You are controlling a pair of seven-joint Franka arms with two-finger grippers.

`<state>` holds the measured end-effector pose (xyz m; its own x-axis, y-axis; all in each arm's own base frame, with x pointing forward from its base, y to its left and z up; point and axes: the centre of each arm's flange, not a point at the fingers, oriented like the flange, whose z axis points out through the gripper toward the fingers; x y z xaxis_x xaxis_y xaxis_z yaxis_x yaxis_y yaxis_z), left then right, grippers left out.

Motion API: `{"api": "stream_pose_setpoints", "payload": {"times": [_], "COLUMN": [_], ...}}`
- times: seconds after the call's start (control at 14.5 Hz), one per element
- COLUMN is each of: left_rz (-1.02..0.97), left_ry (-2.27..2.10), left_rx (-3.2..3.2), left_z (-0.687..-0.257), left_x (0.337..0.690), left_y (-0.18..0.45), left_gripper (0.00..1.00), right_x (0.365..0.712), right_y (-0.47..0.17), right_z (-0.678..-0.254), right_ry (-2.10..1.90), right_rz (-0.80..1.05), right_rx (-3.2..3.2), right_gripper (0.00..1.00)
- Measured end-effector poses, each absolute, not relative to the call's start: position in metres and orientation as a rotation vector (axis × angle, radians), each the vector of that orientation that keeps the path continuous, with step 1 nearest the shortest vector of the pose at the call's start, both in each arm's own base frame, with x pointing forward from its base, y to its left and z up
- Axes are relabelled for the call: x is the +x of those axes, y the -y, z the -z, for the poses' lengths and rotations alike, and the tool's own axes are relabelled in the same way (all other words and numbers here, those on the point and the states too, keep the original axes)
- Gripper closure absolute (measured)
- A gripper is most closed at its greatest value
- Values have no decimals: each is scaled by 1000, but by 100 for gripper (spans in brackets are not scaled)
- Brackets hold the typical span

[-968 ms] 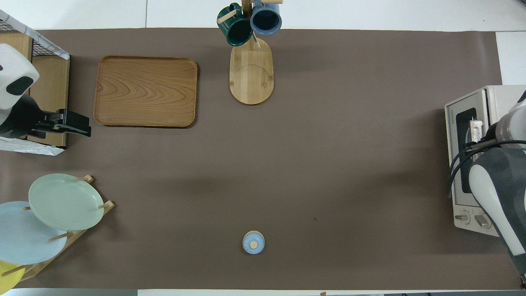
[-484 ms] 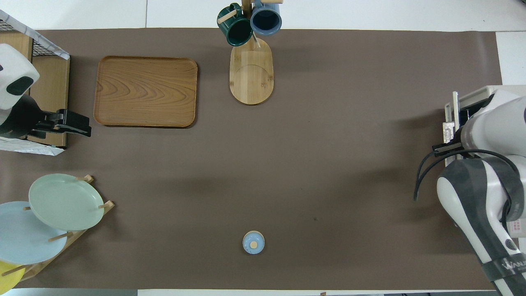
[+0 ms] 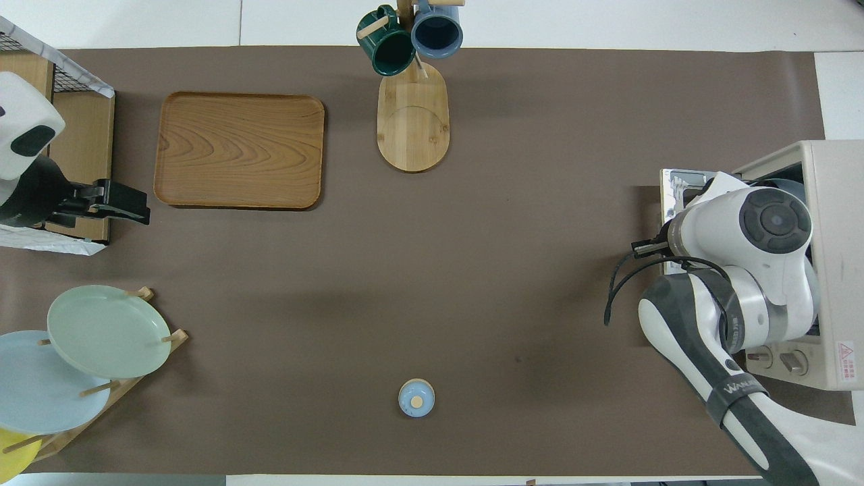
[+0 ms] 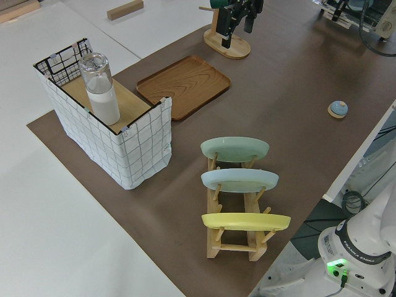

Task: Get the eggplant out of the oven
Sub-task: 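Reach the right gripper into the open toaster oven toward the plate, then grasp the pale blue plate holding the eggplant with the right gripper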

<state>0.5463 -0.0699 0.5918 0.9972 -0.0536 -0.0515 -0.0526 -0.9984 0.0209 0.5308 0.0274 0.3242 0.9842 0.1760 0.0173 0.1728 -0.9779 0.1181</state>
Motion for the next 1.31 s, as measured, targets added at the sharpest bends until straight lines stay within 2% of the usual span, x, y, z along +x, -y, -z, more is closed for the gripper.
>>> {"api": "stream_pose_setpoints", "payload": {"times": [0.21, 0.55, 0.69, 0.83, 0.9, 1.11, 1.18, 1.31], "left_rz": [81, 81, 81, 81, 81, 81, 81, 81], "left_ry": [86, 88, 89, 89, 90, 92, 93, 93], "left_rx": [3120, 3120, 3120, 3120, 3120, 3120, 3120, 3120], "left_z": [-592, -592, -592, -592, -592, -592, -592, -592], "left_x": [546, 546, 546, 546, 546, 546, 546, 546], "left_y": [71, 72, 72, 72, 72, 73, 73, 73], "left_gripper": [0, 0, 0, 0, 0, 0, 0, 0], "right_x": [532, 533, 541, 554, 559, 563, 562, 559], "right_y": [-29, -32, -49, -60, -59, -36, -24, 0], "right_z": [-310, -311, -328, -366, -388, -424, -424, -412], "right_ry": [-229, -185, -211, -212, -202, -192, -179, -185], "right_rz": [-27, -31, -1, 75, 98, 102, 106, 118], "right_rx": [3019, 3039, 3039, 3024, 3017, 2939, 2920, 2917], "right_gripper": [99, 99, 99, 99, 93, 64, 59, 59]}}
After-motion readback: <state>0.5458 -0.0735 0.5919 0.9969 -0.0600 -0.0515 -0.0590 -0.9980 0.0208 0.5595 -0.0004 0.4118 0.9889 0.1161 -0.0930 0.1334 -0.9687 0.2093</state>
